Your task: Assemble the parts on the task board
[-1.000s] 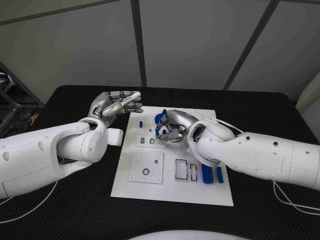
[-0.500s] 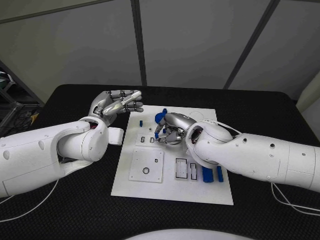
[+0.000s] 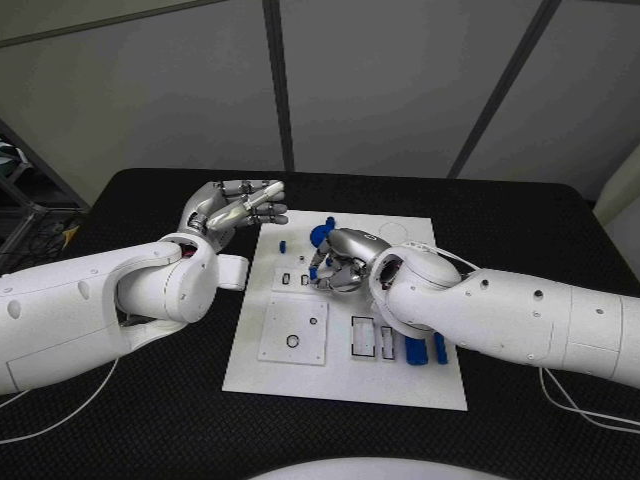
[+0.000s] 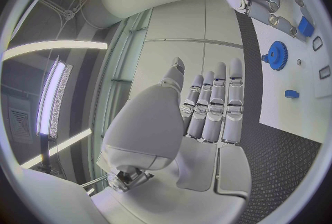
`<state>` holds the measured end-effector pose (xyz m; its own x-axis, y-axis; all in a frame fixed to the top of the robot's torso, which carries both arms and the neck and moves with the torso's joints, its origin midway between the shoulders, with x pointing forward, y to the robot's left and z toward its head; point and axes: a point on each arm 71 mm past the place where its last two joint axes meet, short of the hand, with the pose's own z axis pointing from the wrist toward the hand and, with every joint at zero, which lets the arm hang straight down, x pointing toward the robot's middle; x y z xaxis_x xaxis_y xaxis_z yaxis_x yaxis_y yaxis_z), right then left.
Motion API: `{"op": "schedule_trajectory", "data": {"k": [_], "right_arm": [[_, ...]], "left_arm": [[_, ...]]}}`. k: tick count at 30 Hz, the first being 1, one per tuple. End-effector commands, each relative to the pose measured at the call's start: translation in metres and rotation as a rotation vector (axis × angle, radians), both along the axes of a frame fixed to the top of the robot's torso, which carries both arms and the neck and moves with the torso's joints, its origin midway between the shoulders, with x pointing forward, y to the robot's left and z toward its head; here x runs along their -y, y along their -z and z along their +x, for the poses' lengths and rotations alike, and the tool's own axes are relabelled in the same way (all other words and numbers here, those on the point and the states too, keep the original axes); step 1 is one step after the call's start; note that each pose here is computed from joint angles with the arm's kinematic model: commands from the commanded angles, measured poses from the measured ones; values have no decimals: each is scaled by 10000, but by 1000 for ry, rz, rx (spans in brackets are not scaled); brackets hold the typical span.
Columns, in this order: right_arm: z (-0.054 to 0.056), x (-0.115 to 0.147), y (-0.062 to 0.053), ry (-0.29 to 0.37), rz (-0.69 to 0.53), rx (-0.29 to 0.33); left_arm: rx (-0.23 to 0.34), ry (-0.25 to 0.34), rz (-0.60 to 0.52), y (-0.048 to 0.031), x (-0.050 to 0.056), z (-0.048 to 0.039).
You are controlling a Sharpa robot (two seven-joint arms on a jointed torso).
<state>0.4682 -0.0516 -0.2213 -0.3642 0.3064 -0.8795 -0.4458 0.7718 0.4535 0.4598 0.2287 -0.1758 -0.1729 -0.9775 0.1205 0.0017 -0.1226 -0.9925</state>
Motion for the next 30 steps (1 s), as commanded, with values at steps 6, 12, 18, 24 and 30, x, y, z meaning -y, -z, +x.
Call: {"op": "schedule_trajectory", "data": {"k": [6,12,18,24,30], "right_arm": [[-10,-31,28,-10,-19,-2],[-3,-22,46,-8,-30,-9],[1,-16,57,-7,-38,-16],[1,-2,70,-5,-56,-24],[-1,13,80,-4,-72,-30]], "left_arm": [[4,6,-1,-14,14,0],[4,6,-1,-13,13,1],[4,5,0,-13,8,1],[3,3,0,-13,0,1],[4,2,1,-13,-6,1]]}}
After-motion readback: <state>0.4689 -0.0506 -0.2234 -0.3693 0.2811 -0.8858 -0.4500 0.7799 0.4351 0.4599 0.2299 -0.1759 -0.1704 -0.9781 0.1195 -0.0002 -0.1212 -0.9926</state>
